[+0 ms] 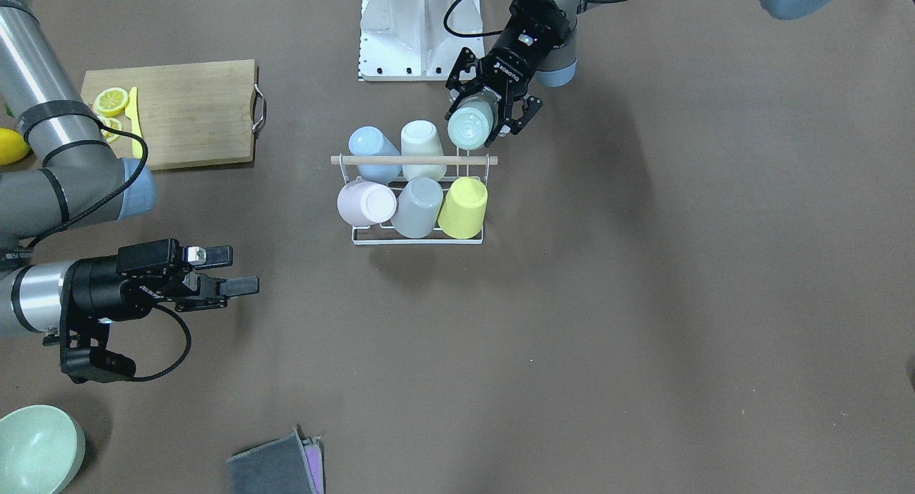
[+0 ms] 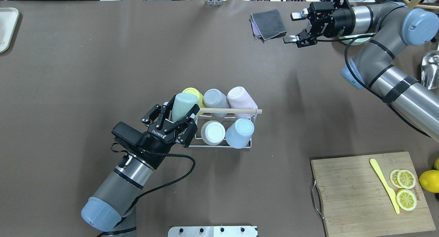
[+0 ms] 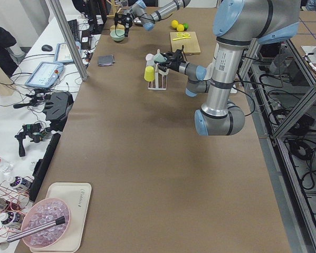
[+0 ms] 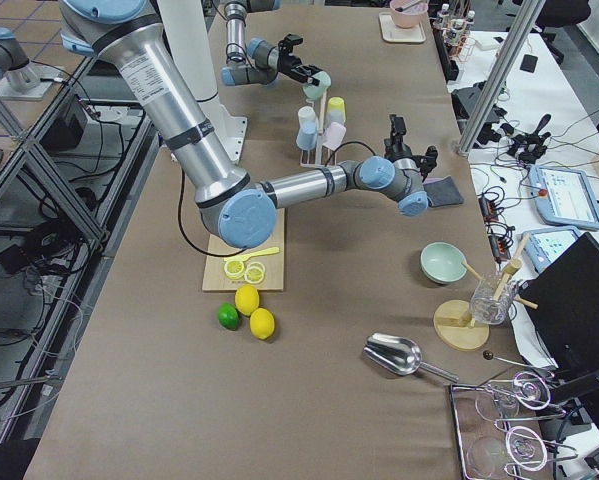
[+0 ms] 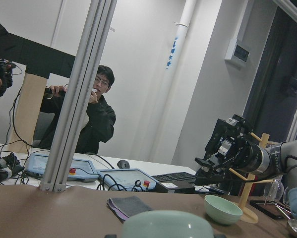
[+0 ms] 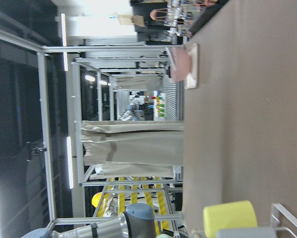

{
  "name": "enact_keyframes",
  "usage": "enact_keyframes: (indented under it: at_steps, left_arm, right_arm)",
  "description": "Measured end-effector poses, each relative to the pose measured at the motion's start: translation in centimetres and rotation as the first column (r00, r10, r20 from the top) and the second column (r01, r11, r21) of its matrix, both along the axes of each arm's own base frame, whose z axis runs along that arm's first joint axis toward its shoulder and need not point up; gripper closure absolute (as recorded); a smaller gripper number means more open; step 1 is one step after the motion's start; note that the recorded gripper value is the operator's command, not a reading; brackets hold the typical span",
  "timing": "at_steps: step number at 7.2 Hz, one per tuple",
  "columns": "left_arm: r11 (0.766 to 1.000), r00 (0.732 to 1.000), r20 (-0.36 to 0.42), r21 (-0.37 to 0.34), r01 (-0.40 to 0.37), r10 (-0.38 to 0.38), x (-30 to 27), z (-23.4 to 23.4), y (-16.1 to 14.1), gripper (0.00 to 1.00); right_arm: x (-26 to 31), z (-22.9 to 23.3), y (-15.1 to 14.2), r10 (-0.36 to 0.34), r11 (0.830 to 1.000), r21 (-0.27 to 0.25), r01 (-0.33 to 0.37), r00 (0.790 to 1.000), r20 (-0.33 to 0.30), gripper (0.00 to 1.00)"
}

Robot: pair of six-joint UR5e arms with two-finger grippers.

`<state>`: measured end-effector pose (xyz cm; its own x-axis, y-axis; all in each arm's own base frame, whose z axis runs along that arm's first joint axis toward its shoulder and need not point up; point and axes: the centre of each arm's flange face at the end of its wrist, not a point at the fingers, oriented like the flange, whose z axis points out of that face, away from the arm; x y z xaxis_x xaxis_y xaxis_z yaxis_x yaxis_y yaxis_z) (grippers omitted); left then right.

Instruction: Place cup on cup holder

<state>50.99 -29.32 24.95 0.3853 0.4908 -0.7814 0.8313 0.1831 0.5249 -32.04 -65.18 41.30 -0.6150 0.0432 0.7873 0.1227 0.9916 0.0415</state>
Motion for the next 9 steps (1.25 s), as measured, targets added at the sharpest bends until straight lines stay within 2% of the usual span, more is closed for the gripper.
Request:
enact_keyframes:
  at_steps: [1, 2, 3, 4, 5, 6, 7, 8, 9]
  left_arm:
    - [1.0, 1.0, 0.003, 0.0, -0.001, 0.001, 0.4, 0.1, 0.0, 1.0]
    - [1.0, 1.0, 0.004, 0.0, -0.001, 0.001, 0.6, 0.2, 0.0, 0.93]
    - [1.0, 1.0, 0.003, 0.0, -0.001, 0.001, 0.6, 0.2, 0.0, 0.64]
    - [1.0, 1.0, 0.004, 0.0, 0.0, 0.0, 0.6, 0.2, 0.0, 0.47]
    - [1.0, 1.0, 0.006, 0.0, 0.001, -0.001, 0.6, 0.3, -0.1, 0.15]
    - [1.0, 1.0, 0.019, 0.005, 0.007, -0.007, 0.6, 0.4, -0.1, 0.04]
    - [1.0, 0.999, 0.041, 0.012, 0.02, -0.02, 0.5, 0.5, -0.2, 0.04]
    - [0.999, 0.998, 0.058, 0.015, 0.033, -0.034, 0.5, 0.7, -0.3, 0.04]
    - [0.999, 0.997, 0.068, 0.016, 0.04, -0.041, 0.4, 0.8, -0.3, 0.04]
  right_arm:
    - [0.5, 1.5, 1.6, -0.069, 0.997, -0.031, 0.066, 0.988, -0.135, 0.01]
    - [1.0, 2.9, 3.1, -0.135, 0.991, -0.04, 0.129, 0.956, -0.26, 0.01]
    - [2.0, 4.0, 4.3, -0.183, 0.982, -0.025, 0.187, 0.912, -0.368, 0.03]
    - [2.9, 4.8, 5.3, -0.209, 0.972, -0.001, 0.233, 0.872, -0.443, 0.02]
    - [3.7, 5.3, 6.0, -0.227, 0.962, 0.018, 0.274, 0.833, -0.505, 0.02]
    - [5.1, 5.8, 6.3, -0.25, 0.947, 0.019, 0.32, 0.772, -0.585, 0.02]
    - [6.7, 6.4, 6.4, -0.272, 0.933, -0.007, 0.36, 0.694, -0.667, 0.02]
    - [8.6, 7.0, 6.5, -0.278, 0.919, -0.022, 0.393, 0.607, -0.745, 0.02]
    - [10.5, 7.5, 6.5, -0.237, 0.903, 0.012, 0.43, 0.52, -0.82, 0.01]
